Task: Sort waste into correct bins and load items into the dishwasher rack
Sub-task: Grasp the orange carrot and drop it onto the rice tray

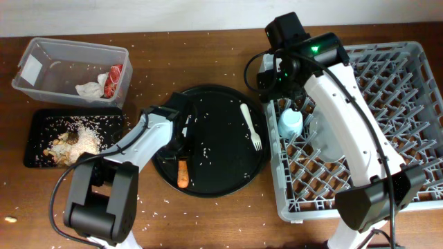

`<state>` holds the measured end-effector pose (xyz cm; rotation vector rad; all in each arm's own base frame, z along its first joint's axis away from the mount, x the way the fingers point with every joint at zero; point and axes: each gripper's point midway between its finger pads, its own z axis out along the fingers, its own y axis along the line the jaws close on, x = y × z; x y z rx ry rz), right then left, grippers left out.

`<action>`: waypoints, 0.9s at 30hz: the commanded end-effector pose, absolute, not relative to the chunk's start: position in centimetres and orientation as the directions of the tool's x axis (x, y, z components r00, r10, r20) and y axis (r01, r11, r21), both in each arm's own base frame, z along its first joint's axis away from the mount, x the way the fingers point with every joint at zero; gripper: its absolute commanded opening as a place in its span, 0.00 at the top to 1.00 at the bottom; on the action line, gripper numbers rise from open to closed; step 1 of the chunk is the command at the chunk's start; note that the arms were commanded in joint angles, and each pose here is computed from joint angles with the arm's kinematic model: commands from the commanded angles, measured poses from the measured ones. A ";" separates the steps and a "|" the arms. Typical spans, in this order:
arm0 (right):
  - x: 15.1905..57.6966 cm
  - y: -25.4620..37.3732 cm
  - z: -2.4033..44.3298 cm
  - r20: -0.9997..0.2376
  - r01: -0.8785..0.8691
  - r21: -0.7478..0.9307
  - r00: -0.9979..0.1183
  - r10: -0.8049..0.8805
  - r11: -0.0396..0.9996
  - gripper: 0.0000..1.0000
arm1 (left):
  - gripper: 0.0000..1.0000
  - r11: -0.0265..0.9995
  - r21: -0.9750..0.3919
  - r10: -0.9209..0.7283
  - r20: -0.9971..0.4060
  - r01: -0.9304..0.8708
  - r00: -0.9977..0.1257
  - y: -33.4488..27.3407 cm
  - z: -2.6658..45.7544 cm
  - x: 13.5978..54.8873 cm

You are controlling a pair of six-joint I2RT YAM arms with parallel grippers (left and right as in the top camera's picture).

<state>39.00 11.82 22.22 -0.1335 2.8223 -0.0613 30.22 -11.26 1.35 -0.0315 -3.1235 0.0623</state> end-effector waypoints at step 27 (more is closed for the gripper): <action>38.7 11.7 22.4 -0.301 -0.079 -0.063 -0.949 -0.094 0.995 0.10 | 0.41 0.650 -0.028 -0.753 -0.158 -0.760 -0.638 20.4 4.9 37.6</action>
